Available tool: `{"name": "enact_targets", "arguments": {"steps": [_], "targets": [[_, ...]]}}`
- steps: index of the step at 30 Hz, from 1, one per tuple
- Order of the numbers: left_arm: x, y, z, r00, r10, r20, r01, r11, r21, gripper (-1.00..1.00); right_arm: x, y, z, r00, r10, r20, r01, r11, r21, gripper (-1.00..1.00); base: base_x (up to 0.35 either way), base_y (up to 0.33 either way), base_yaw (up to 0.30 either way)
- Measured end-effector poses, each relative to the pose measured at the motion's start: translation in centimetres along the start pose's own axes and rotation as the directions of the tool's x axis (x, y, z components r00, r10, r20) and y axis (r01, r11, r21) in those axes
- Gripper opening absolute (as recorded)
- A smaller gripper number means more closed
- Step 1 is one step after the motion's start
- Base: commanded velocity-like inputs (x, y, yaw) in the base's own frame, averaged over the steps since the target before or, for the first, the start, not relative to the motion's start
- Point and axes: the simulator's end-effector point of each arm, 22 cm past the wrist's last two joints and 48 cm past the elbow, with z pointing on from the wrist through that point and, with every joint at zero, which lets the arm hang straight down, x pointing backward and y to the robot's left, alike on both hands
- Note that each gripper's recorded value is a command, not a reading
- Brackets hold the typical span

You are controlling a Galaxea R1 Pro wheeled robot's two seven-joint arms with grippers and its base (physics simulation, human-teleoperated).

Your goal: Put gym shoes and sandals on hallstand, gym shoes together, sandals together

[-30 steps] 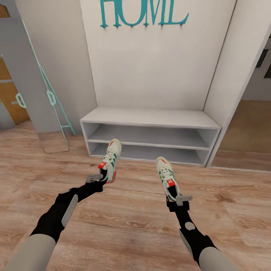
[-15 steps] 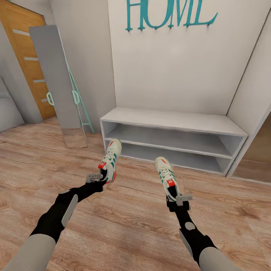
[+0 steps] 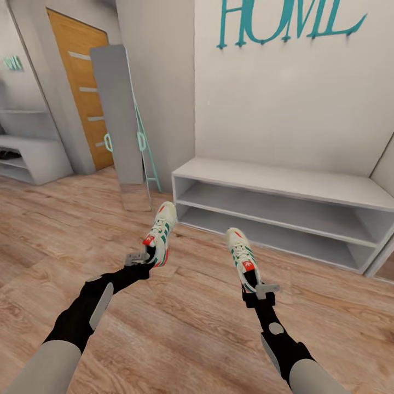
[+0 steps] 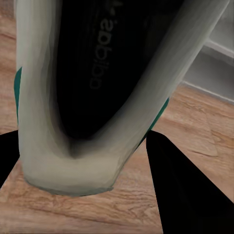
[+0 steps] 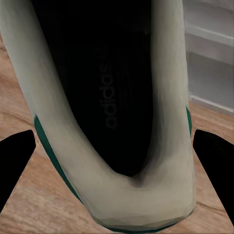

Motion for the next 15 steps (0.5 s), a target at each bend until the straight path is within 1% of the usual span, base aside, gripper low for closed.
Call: {"name": "enact_targets", "arguments": {"steps": [2, 6, 15], "targets": [[-0.09, -0.03, -0.05, 1.000, 0.001, 0.002, -0.001, 1.000, 0.000, -1.00, -0.11, -0.02, -0.01, 1.000, 0.000, 0.002, 0.000, 1.000, 0.000, -1.00, 0.201, 0.000, 0.296], [-0.20, -0.10, -0.12, 1.000, 0.001, 0.004, -0.001, 1.000, 0.001, -1.00, -0.27, -0.04, -0.04, 1.000, 0.000, 0.004, 0.000, 1.000, 0.001, -1.00, 0.288, 0.046, 0.296], [-0.29, -0.15, -0.17, 1.000, 0.001, 0.005, -0.001, 1.000, 0.001, -1.00, -0.38, -0.06, -0.06, 1.000, 0.000, 0.006, 0.000, 1.000, 0.001, -1.00, 0.333, 0.126, 0.298]]}}
